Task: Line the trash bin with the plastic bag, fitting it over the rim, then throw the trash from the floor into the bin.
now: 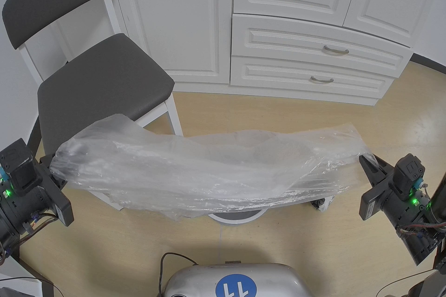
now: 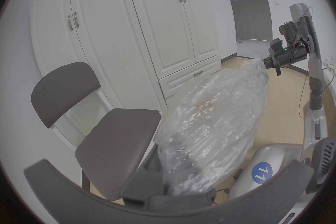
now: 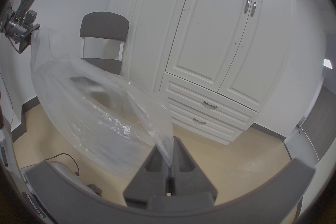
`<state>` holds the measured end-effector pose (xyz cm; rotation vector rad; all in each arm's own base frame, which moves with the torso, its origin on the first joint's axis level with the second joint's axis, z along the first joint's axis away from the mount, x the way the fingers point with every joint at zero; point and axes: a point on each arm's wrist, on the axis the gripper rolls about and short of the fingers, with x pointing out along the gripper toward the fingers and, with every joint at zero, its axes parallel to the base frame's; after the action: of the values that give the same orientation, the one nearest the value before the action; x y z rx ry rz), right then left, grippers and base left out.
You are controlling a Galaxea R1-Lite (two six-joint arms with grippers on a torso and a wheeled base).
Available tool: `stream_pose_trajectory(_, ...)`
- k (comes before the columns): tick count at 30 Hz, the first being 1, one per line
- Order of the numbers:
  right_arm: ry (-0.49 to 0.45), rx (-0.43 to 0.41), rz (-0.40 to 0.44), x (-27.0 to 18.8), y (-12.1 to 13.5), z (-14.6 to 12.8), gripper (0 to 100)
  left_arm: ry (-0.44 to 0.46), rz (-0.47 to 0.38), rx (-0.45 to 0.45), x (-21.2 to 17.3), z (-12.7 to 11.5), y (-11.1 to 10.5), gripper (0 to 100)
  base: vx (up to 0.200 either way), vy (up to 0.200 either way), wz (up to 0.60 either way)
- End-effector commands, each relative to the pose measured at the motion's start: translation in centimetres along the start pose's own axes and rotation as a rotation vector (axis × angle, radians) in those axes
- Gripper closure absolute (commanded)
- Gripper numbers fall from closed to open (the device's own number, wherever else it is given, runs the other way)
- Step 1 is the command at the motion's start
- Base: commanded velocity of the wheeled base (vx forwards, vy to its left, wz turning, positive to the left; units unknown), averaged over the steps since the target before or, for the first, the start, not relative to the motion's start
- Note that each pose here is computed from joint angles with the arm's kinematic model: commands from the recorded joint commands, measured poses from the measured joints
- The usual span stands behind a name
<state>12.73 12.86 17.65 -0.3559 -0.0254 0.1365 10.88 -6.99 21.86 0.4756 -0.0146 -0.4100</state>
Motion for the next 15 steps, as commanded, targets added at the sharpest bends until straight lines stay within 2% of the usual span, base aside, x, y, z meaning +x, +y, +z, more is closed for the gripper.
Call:
stream_pose_trajectory(1, -0.001, 0.001, 0.009, 0.1, 0.1, 0.0, 100, 0.003, -0.025, 0.011, 0.5, 0.0, -0.4, 100, 0.0, 0.0, 0.0)
stream_pose_trajectory(6, -0.044, 0.017, 0.077, -0.1, 0.4, 0.2, 100, -0.038, -0.073, 0.014, 0.6, 0.4, -1.1, 100, 0.0, 0.0, 0.0)
stream_pose_trajectory(11, -0.052, 0.022, 0.082, -0.1, 0.5, 0.3, 100, -0.037, -0.075, 0.014, 0.6, 0.4, -1.2, 100, 0.0, 0.0, 0.0)
stream_pose_trajectory(12, -0.101, 0.046, 0.121, -0.1, 0.8, 0.6, 100, -0.04, -0.087, 0.014, 1.0, 0.5, -1.4, 100, 0.0, 0.0, 0.0)
stream_pose_trajectory(15, -0.137, 0.069, 0.157, -0.2, 1.4, 1.0, 100, -0.087, -0.109, 0.0, 1.5, 1.0, -2.0, 100, 0.0, 0.0, 0.0)
